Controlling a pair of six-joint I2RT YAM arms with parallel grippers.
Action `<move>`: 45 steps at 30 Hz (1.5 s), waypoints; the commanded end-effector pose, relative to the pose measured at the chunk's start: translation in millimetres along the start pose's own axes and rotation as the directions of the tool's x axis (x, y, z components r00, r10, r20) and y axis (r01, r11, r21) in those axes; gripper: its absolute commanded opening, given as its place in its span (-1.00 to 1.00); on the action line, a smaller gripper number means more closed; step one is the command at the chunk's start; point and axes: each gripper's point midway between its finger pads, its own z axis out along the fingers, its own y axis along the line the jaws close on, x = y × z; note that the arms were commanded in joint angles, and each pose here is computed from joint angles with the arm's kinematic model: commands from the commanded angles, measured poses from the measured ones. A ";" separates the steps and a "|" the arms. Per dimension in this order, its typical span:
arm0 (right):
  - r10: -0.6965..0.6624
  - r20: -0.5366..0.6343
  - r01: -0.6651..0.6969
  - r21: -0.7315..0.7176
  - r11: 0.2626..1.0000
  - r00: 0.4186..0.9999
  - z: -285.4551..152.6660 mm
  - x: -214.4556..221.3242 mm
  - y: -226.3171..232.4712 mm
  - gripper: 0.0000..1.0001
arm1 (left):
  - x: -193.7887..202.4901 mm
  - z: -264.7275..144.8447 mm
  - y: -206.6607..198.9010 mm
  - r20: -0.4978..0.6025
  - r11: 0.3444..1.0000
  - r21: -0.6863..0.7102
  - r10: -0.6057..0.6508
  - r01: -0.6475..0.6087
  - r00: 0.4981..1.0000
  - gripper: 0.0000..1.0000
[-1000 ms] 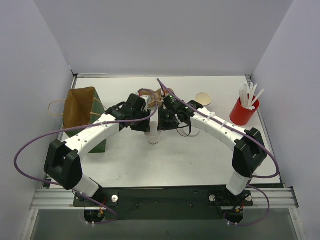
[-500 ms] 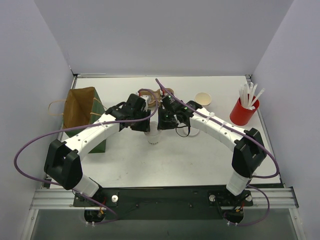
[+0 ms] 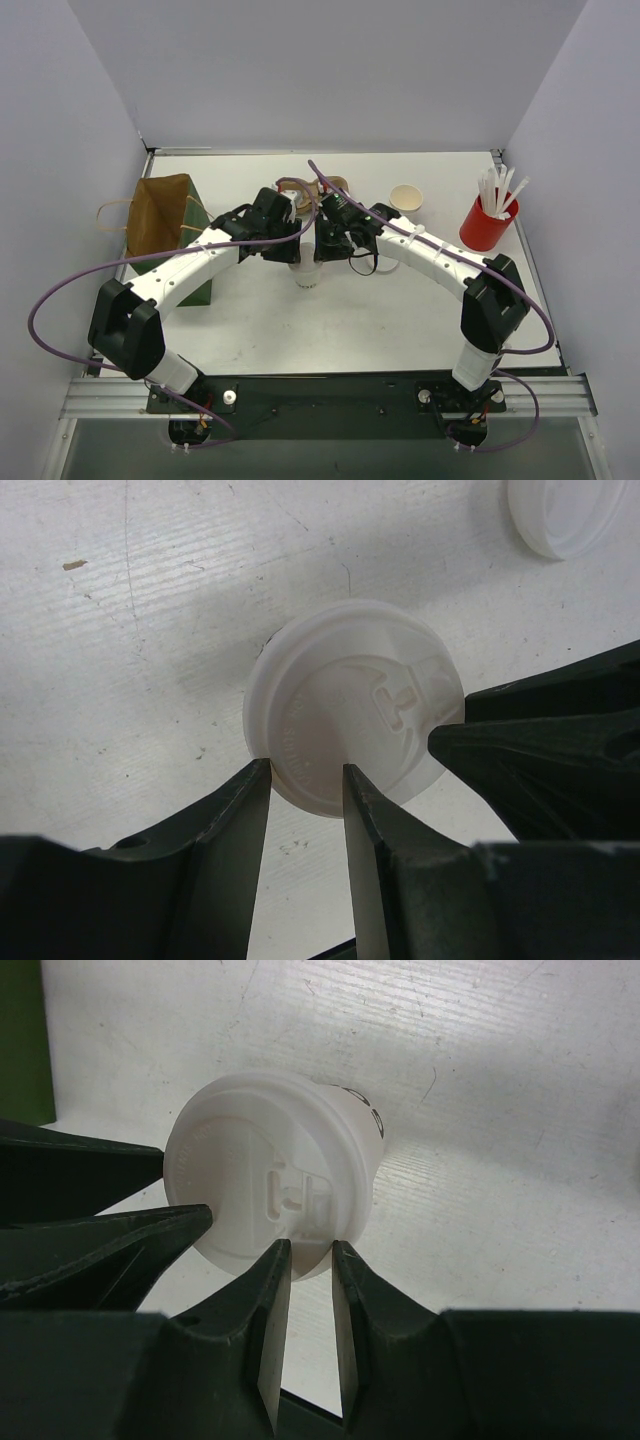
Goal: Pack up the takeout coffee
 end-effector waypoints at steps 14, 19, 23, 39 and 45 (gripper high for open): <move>0.000 -0.141 0.022 0.159 0.987 0.990 31.3 54.1 -41.7 -0.65 | 29.6 23.4 19.0 -0.012 0.995 -0.061 -0.085 0.084 0.996 -0.11; 0.005 -0.141 0.020 0.171 0.985 0.990 34.9 58.1 -45.4 -0.66 | 34.6 25.6 22.4 -0.007 0.993 -0.072 -0.099 0.098 0.995 -0.12; -0.012 -0.117 0.032 0.176 0.984 0.993 29.6 52.6 -43.6 -0.65 | 27.2 21.4 20.8 0.008 0.994 -0.072 -0.083 0.084 0.996 -0.12; -0.027 0.040 0.021 0.138 0.990 0.999 -2.5 -8.5 -19.8 -0.58 | 15.5 11.6 15.7 0.017 0.993 -0.117 0.001 0.001 1.000 -0.12; 0.012 0.058 -0.019 0.126 0.992 0.998 -3.4 -15.7 -21.7 -0.59 | 13.9 10.7 15.0 0.018 0.993 -0.117 0.003 0.000 1.000 -0.11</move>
